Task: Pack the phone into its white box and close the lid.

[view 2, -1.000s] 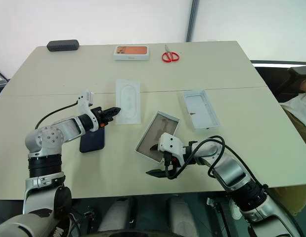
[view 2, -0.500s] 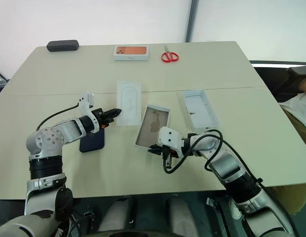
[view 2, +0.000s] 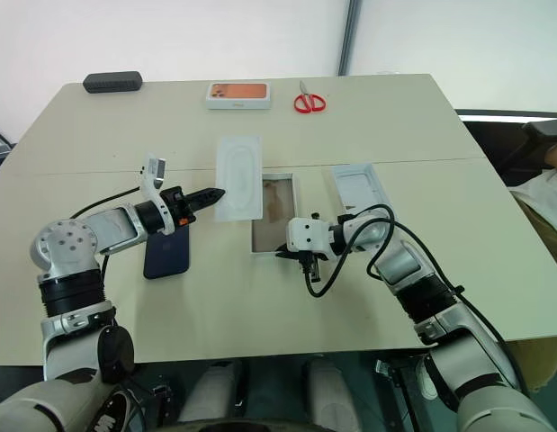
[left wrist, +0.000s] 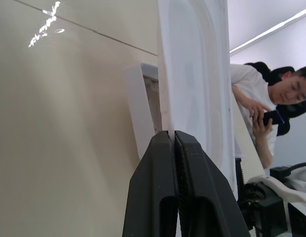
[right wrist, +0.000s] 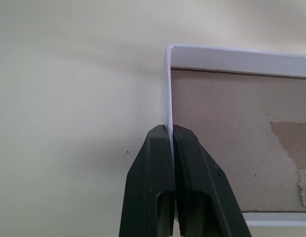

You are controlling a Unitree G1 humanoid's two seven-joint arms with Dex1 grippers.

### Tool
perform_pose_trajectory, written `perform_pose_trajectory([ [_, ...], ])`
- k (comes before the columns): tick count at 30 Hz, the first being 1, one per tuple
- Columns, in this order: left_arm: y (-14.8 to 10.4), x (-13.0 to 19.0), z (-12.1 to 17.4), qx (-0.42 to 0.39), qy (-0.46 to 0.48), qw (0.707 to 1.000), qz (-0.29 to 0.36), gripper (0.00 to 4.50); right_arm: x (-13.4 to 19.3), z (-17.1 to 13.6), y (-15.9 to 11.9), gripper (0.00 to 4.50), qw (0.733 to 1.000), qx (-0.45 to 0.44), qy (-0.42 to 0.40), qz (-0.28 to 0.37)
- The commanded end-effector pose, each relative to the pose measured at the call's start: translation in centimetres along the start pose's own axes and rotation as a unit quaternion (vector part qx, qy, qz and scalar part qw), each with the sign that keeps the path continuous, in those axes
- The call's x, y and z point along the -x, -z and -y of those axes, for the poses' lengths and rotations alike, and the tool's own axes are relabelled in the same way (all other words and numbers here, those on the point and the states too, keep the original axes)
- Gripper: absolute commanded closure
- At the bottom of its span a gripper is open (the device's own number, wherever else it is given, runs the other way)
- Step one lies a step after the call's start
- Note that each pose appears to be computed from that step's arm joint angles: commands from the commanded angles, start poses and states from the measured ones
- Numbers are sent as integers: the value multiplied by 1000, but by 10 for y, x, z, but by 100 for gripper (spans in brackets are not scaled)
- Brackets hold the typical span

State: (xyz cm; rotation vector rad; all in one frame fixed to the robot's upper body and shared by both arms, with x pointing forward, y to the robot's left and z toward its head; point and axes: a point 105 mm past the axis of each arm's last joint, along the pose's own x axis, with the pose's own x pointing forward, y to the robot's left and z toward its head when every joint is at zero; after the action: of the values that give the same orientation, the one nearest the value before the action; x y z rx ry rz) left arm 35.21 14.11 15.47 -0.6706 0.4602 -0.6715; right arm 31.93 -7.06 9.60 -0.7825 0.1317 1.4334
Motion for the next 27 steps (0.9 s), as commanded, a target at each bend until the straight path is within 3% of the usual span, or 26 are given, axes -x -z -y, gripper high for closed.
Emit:
perform_pose_trajectory([
  [1,2,1,8,-9,11,1000,7,450,3,7,-9,307,1000,15,14,19],
  [3,8,0,9,-8,10,1000,5,450,6,13,-15,210,999,-4,36,39],
  [8,25,-8,10,4,-4,1000,9,450,35,29,-40,210,985,-84,92,121],
  [16,36,-19,3,22,-59,998,28,450,87,12,11,210,983,-104,149,-21],
  [26,49,-31,14,15,-46,999,4,450,95,20,8,210,972,-114,204,-3],
  [27,48,-29,12,28,-46,999,3,419,95,22,10,206,971,-113,209,-4],
])
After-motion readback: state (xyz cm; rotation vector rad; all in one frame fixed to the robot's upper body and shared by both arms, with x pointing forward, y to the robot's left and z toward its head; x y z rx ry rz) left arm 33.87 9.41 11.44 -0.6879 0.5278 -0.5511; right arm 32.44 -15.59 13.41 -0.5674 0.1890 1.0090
